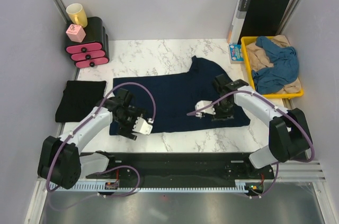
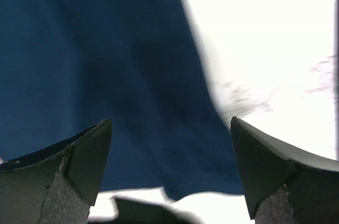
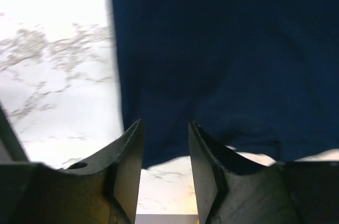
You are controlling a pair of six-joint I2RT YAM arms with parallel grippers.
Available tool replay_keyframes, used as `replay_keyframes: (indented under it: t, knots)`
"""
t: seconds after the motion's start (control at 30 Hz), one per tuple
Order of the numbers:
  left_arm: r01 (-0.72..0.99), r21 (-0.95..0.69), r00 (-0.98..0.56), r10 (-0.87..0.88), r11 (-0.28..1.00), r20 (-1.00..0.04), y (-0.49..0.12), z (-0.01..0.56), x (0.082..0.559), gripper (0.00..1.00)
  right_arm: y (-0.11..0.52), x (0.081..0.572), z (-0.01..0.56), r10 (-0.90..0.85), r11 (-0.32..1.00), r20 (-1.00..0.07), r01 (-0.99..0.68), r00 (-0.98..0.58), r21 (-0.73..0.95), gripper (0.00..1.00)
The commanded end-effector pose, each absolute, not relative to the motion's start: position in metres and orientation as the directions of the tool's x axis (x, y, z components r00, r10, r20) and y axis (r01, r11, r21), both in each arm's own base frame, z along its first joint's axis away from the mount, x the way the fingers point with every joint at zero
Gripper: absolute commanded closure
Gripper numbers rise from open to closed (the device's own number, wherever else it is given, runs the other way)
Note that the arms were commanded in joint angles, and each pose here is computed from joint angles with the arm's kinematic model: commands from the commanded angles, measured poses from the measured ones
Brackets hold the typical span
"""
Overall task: Fold and stack the t-shirts
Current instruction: Fold the flattened tshirt in 1/3 of the way
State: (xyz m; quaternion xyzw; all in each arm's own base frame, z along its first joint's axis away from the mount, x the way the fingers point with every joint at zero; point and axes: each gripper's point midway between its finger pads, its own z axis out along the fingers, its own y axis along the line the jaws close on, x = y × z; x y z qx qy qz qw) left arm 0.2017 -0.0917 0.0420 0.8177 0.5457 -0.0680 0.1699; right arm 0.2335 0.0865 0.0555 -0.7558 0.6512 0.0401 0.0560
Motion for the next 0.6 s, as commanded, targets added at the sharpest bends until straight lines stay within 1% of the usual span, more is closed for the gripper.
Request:
replay_keyframes:
  t: [0.0,0.03,0.07,0.13,0.17,0.2,0.23,0.27,0.3,0.33,0.37,0.4,0.43,0.47,0.5,0.53,0.57]
  knots:
    - [0.889,0.314,0.433,0.836,-0.334,-0.337,-0.11,0.094,0.225,0.01,0.109,0.273,0.089,-0.974,-0.058,-0.208,-0.989,0.087,-0.139,0.58]
    - [0.884,0.342,0.43,0.842,-0.319,-0.326,-0.112,0.105,0.237,0.01,0.115,0.292,0.094,-0.972,-0.031,-0.225,-0.983,0.072,-0.179,0.63]
    - [0.885,0.351,0.42,0.847,-0.305,-0.325,-0.111,0.109,0.243,0.01,0.116,0.302,0.095,-0.97,0.009,-0.238,-0.981,0.038,-0.192,0.74]
    - [0.89,0.362,0.399,0.859,-0.278,-0.32,-0.112,0.115,0.258,0.01,0.121,0.325,0.095,-0.965,0.065,-0.261,-0.976,-0.009,-0.207,0.85]
    - [0.894,0.363,0.385,0.867,-0.265,-0.317,-0.109,0.115,0.264,0.01,0.118,0.334,0.093,-0.966,0.085,-0.259,-0.974,-0.028,-0.211,0.95]
    - [0.889,0.38,0.384,0.869,-0.257,-0.311,-0.109,0.116,0.272,0.01,0.118,0.341,0.091,-0.965,0.102,-0.26,-0.971,-0.044,-0.216,0.98]
    - [0.896,0.364,0.37,0.881,-0.254,-0.294,-0.105,0.106,0.276,0.02,0.12,0.359,0.084,-0.963,0.123,-0.264,-0.963,-0.057,-0.24,1.0]
    - [0.899,0.363,0.356,0.892,-0.245,-0.279,-0.1,0.101,0.281,0.04,0.113,0.372,0.081,-0.965,0.152,-0.247,-0.951,-0.084,-0.268,1.0]
    - [0.882,0.418,0.347,0.9,-0.218,-0.263,-0.101,0.101,0.3,0.04,0.111,0.383,0.077,-0.964,0.173,-0.246,-0.944,-0.104,-0.281,1.0]
    - [0.884,0.423,0.318,0.919,-0.199,-0.232,-0.094,0.094,0.31,0.02,0.115,0.408,0.076,-0.951,0.229,-0.272,-0.924,-0.145,-0.306,1.0]
    - [0.893,0.419,0.278,0.935,-0.166,-0.222,-0.088,0.085,0.323,0.0,0.109,0.423,0.077,-0.933,0.296,-0.296,-0.905,-0.205,-0.307,0.87]
    - [0.906,0.412,0.209,0.95,-0.097,-0.234,-0.084,0.081,0.334,0.01,0.115,0.436,0.08,-0.905,0.349,-0.351,-0.891,-0.24,-0.29,0.8]
    - [0.893,0.446,0.172,0.956,-0.05,-0.238,-0.083,0.095,0.356,0.01,0.121,0.461,0.085,-0.847,0.458,-0.417,-0.85,-0.329,-0.26,0.75]
    - [0.914,0.406,0.105,0.964,0.004,-0.246,-0.075,0.081,0.368,0.0,0.115,0.475,0.089,-0.805,0.516,-0.457,-0.825,-0.377,-0.229,0.65]
    - [0.897,0.434,0.047,0.958,0.084,-0.283,-0.075,0.099,0.39,0.0,0.12,0.48,0.071,-0.773,0.545,-0.473,-0.825,-0.424,-0.15,0.61]
    - [0.891,0.433,0.001,0.954,0.136,-0.3,-0.067,0.101,0.401,0.01,0.121,0.504,0.09,-0.715,0.607,-0.53,-0.78,-0.456,-0.149,0.58]
    - [0.895,0.407,-0.052,0.948,0.184,-0.313,-0.065,0.092,0.41,0.0,0.122,0.513,0.09,-0.694,0.625,-0.547,-0.769,-0.469,-0.135,0.53]
